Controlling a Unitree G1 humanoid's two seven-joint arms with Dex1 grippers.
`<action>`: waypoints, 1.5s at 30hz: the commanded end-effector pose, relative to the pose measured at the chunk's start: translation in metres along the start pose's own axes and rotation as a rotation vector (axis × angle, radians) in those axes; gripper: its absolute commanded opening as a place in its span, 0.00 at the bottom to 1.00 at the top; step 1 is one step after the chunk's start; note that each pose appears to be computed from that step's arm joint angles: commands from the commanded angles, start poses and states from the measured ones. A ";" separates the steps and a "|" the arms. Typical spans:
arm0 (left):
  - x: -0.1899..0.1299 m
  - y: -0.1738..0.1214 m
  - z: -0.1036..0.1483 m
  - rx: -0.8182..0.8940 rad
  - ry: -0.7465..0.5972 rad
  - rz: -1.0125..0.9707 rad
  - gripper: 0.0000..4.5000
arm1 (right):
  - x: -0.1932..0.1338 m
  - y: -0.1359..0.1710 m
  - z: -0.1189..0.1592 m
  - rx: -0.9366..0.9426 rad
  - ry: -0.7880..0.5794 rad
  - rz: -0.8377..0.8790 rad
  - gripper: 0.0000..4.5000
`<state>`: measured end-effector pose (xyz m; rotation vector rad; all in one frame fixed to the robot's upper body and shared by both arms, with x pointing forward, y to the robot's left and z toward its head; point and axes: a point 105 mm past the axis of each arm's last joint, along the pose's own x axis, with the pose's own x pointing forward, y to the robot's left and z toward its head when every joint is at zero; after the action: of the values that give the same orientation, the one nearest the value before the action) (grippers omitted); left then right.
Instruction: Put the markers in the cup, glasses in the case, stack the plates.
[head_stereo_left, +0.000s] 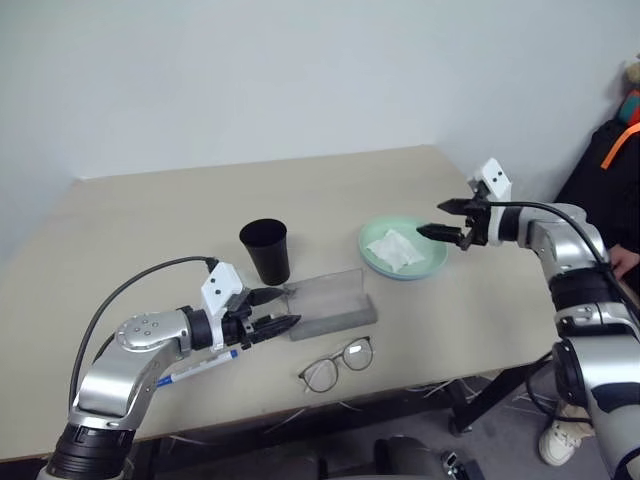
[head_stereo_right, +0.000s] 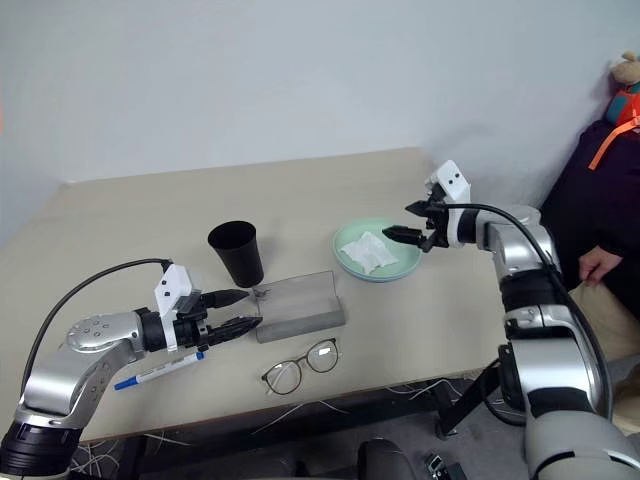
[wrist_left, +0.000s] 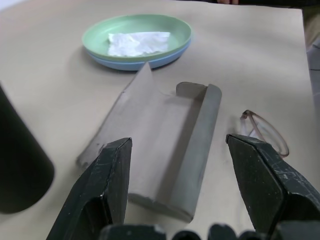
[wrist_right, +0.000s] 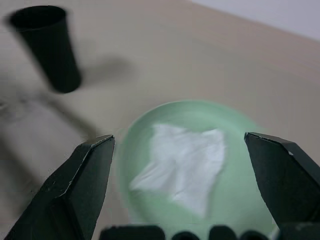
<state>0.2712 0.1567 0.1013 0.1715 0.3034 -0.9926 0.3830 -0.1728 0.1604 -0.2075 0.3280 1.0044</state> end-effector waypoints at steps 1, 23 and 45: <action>0.007 -0.008 0.014 0.039 -0.019 -0.061 0.70 | -0.016 0.026 0.025 -0.062 -0.046 0.148 1.00; 0.031 -0.041 -0.002 -0.018 0.193 -0.322 0.70 | -0.027 0.058 0.027 -0.077 -0.024 0.258 0.01; 0.060 -0.058 -0.020 -0.035 0.322 -0.489 0.57 | -0.026 0.061 0.017 -0.063 -0.009 0.220 0.00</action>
<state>0.2449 0.0879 0.0547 0.2043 0.7161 -1.4294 0.3222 -0.1576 0.1694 -0.2053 0.3714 1.2277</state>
